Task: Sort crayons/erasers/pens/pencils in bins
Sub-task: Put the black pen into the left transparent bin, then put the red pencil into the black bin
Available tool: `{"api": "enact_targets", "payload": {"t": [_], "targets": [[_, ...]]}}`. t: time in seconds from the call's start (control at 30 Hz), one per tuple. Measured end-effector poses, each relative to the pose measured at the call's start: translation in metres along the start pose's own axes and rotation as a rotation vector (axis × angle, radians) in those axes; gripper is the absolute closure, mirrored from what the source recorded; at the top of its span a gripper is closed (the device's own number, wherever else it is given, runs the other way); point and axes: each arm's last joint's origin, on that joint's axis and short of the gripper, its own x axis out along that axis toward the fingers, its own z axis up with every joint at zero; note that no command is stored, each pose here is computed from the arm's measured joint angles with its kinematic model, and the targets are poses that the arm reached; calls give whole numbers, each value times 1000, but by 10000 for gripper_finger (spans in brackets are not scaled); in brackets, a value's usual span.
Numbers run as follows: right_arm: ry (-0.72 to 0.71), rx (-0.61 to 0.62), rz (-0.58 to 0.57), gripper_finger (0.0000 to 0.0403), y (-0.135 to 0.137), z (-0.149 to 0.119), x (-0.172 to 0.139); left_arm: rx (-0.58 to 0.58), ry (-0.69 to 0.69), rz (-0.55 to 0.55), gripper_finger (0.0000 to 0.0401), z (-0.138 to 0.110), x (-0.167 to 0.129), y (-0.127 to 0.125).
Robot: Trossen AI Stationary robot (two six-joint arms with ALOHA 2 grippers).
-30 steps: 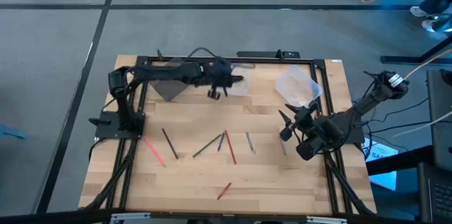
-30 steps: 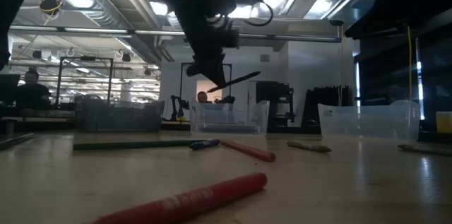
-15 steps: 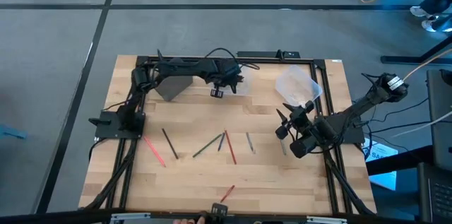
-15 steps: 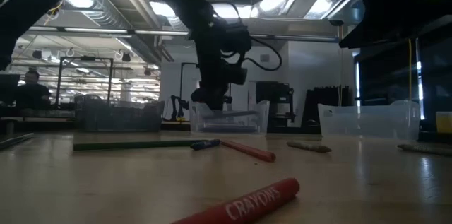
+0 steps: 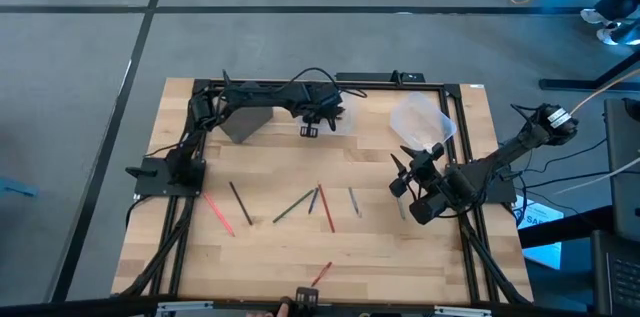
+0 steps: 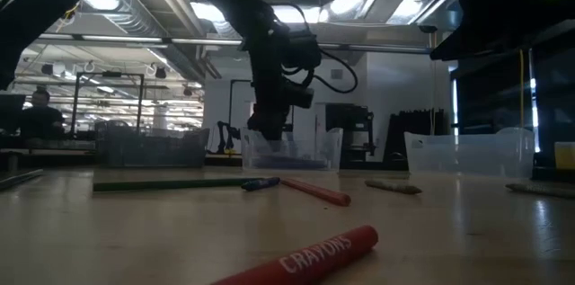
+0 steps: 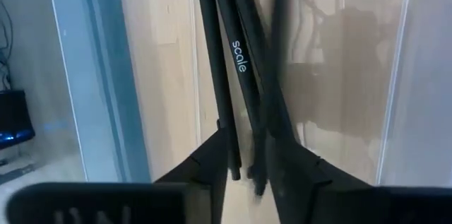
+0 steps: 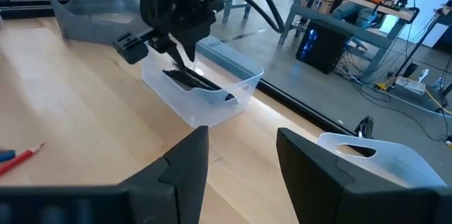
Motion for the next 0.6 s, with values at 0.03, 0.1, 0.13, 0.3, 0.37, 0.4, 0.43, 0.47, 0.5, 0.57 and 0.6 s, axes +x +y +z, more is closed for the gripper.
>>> {"api": "enact_targets", "payload": {"t": [0.03, 0.1, 0.13, 0.3, 0.37, 0.4, 0.43, 0.47, 0.5, 0.57, 0.6], "targets": [[0, 0, 0, 230, 0, 0, 0, -6, 3, -1, 302, 0, 0, 0], [0, 1, 0, 230, 0, 0, 0, -33, 18, 23, 290, 0, -1, -1], [0, 1, 0, 230, 0, 0, 0, -58, 35, 58, 285, 1, -2, -2], [0, 2, 0, 230, 0, 0, 0, -80, 129, 160, 278, 10, -28, -5], [1, 3, -2, 230, 0, 0, 0, -86, 122, 156, 278, 17, -43, -6], [2, 3, -3, 231, 0, 0, 1, -87, 114, 156, 278, 20, -50, -7], [2, 3, -2, 231, 0, 0, 1, -85, 104, 157, 277, 23, -59, -8], [3, 3, -1, 231, 0, 0, 1, -76, 100, 155, 277, 25, -66, -9], [7, 4, 1, 231, 0, 0, 1, -77, 88, 155, 277, 27, -74, -11], [18, 3, 8, 231, 0, 0, 1, -80, 63, 150, 277, 28, -89, -16], [22, 5, 11, 231, 0, -1, 1, -81, 56, 149, 277, 27, -97, -18]]}}
